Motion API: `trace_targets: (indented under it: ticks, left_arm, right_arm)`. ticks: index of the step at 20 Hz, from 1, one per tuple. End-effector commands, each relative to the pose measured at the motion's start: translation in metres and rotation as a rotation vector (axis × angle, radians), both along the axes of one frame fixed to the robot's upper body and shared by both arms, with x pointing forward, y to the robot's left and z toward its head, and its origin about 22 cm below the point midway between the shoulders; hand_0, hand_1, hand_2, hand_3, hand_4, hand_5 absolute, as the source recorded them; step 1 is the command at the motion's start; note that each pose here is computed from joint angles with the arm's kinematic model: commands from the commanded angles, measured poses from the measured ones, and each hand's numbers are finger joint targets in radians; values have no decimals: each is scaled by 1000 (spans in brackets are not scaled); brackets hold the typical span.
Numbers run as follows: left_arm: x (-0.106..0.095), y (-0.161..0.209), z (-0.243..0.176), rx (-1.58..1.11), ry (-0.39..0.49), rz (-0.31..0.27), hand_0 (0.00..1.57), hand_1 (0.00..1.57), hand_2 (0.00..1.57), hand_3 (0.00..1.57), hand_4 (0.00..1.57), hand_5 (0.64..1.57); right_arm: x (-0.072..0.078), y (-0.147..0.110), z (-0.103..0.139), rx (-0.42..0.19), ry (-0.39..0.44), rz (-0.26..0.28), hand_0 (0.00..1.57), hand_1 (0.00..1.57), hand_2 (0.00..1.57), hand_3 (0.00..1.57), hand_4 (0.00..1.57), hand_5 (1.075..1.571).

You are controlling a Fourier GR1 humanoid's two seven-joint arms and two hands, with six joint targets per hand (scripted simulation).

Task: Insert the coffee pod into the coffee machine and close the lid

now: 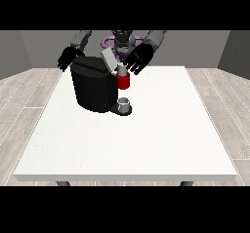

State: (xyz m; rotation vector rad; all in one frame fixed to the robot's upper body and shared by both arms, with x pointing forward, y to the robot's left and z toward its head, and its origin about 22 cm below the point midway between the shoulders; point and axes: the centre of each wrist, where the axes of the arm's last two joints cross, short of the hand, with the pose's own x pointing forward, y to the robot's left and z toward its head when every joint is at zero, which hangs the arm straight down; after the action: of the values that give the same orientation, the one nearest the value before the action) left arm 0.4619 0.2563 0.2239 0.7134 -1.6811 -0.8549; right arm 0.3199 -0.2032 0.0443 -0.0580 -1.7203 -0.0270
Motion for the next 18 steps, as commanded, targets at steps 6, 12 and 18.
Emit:
trace_targets:
  ticks: [6, 12, 18]
  left_arm:
    - [1, -8, 12, 31, -21, -35, 1185, 1185, 1264, 1195, 497, 1571]
    - [0, 14, 5, 34, -1, -7, 1186, 1186, 1269, 1202, 515, 1571]
    - [1, -1, -27, 11, 59, 6, 1221, 1221, 1275, 1199, 488, 1571]
  right_arm:
    - [2, -16, -9, 28, -17, -41, 0, 0, 0, 0, 512, 1571]
    - [-1, -14, 9, 13, -9, -10, 0, 0, 0, 0, 525, 1571]
    - [-15, -8, -6, 15, 12, -8, 0, 0, 0, 0, 448, 1571]
